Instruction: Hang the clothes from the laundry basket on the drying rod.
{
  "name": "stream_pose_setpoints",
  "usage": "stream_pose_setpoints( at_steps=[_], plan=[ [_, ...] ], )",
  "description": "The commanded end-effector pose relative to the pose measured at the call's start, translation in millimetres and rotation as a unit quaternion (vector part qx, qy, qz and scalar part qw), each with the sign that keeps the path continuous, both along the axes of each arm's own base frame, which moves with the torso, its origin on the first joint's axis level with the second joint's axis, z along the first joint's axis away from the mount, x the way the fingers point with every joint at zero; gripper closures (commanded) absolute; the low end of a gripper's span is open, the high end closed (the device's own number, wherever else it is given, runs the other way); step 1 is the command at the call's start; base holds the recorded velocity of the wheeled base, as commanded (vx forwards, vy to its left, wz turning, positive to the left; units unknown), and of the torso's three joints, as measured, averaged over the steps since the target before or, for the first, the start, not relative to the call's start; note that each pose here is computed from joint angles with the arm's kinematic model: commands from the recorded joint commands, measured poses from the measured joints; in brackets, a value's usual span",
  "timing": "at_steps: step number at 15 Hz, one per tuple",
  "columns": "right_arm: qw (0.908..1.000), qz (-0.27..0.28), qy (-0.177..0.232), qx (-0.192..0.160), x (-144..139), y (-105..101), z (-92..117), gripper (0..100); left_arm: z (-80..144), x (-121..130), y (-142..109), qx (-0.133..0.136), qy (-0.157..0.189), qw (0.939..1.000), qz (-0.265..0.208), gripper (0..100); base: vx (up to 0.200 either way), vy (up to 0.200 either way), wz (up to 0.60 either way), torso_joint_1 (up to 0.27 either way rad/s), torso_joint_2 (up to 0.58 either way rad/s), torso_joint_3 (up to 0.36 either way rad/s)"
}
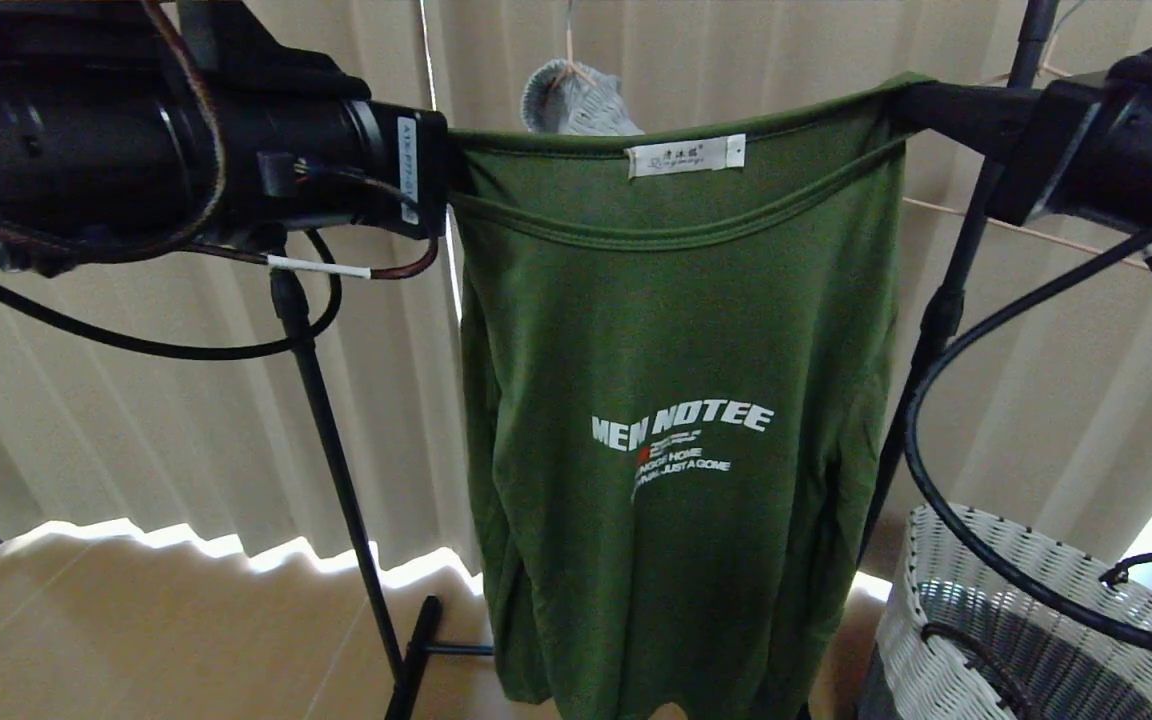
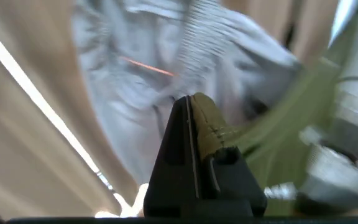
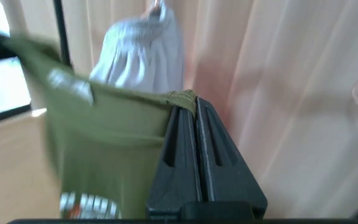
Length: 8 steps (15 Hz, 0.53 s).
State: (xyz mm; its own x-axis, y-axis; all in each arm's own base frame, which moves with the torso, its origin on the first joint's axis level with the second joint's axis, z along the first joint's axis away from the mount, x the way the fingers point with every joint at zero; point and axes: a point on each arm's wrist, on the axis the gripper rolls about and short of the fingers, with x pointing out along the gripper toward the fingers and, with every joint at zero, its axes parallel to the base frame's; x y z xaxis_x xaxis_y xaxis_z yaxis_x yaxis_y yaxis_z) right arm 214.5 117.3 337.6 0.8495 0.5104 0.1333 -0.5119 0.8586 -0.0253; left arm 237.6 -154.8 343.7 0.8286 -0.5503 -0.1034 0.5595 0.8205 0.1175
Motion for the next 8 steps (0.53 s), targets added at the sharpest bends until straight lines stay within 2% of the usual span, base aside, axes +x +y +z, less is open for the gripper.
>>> stream_pose_setpoints(
  at_steps=[1,2,4,8],
  plan=[
    [0.9999,-0.001,0.011,-0.006,27.1,13.5,-13.3,100,7.2,-22.2,12.8,-0.003,-0.014,0.9997,-0.022,100,0.0,0.0,0.0,0.0,0.0,0.0],
    [1.0,0.0,0.003,-0.001,38.9,19.8,-15.6,100,8.7,-37.7,19.1,-0.01,-0.017,0.9969,-0.077,100,0.0,0.0,0.0,0.0,0.0,0.0],
    [1.0,0.0,-0.008,0.005,50.0,25.8,-15.3,100,7.4,-52.8,26.4,-0.015,-0.017,0.9917,-0.126,100,0.0,0.0,0.0,0.0,0.0,0.0],
    [0.9999,0.0,-0.012,0.007,59.2,30.8,-17.5,100,3.9,-59.9,27.4,-0.013,-0.013,0.9905,-0.136,100,0.0,0.0,0.0,0.0,0.0,0.0]
  ],
)
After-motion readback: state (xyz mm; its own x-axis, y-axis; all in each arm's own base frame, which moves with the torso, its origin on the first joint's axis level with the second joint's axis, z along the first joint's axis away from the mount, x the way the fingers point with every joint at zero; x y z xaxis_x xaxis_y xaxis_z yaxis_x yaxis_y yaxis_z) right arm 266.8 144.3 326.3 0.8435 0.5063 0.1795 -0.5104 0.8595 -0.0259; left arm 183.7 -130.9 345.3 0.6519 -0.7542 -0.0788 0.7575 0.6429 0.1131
